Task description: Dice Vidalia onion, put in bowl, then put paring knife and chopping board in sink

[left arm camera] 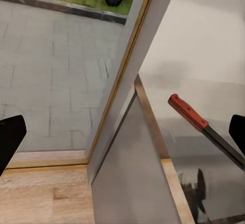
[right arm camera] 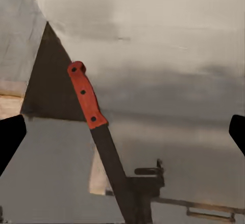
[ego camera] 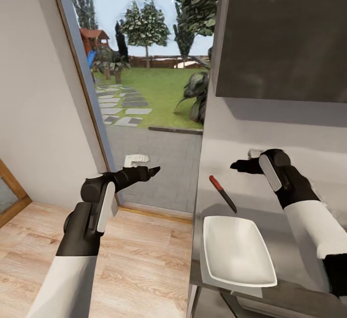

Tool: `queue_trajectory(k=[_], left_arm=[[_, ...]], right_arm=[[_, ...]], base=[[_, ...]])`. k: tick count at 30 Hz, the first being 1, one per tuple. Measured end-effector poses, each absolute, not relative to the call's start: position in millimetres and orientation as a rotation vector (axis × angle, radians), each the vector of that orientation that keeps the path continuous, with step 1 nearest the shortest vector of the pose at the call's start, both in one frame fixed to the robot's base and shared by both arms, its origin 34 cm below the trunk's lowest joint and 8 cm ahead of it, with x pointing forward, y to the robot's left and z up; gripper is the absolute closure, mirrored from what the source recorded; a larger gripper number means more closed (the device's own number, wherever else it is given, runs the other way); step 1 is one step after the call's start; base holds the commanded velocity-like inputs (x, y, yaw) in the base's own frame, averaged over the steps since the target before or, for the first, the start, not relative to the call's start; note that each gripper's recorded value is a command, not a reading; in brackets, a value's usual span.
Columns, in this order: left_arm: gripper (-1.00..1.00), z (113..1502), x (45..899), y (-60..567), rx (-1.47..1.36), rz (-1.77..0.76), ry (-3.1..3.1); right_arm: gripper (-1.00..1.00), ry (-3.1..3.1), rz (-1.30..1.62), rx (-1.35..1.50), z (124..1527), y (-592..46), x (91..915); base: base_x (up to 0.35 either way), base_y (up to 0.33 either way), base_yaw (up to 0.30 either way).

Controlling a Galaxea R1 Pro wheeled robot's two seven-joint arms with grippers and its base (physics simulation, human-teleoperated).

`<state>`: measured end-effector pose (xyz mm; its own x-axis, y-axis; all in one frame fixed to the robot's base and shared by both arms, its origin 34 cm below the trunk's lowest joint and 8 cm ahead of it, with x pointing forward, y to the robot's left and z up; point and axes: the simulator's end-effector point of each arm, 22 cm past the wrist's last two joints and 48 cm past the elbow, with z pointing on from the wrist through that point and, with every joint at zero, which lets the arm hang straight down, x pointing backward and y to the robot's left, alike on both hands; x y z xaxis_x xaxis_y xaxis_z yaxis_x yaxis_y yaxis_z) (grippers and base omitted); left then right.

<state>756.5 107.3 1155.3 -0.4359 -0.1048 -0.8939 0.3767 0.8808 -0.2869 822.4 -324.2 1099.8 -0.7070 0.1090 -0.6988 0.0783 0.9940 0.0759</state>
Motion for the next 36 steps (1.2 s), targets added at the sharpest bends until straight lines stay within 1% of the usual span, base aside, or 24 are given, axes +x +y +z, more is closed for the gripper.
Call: queue_trajectory(k=[6, 7, 12, 25, 30, 36], left_arm=[[-1.0, 1156, 756, 104, 0.201, -0.555, 1.951], [-1.0, 1156, 756, 104, 0.201, -0.556, 1.95], [-1.0, 1158, 756, 104, 0.202, -0.555, 1.946], [-1.0, 1162, 756, 105, 0.203, -0.552, 1.937], [-1.0, 1162, 755, 105, 0.203, -0.552, 1.937], [-1.0, 1162, 756, 106, 0.203, -0.551, 1.937]], right_arm=[[-1.0, 2.363, 0.17, 0.019, 1099, -284, 823], [-1.0, 2.361, 0.225, -0.012, 1100, -271, 822], [-1.0, 2.388, 0.196, -0.123, 1089, -249, 816], [-1.0, 2.397, 0.172, -0.156, 1085, -246, 814], [-1.0, 2.393, 0.178, -0.14, 1087, -250, 815], [-1.0, 2.392, 0.18, -0.137, 1087, -250, 815]], base=[[0.0, 0.0, 0.0], [0.0, 0.0, 0.0], [0.0, 0.0, 0.0], [0.002, 0.0, 0.0], [0.154, 0.0, 0.0], [0.03, 0.0, 0.0]])
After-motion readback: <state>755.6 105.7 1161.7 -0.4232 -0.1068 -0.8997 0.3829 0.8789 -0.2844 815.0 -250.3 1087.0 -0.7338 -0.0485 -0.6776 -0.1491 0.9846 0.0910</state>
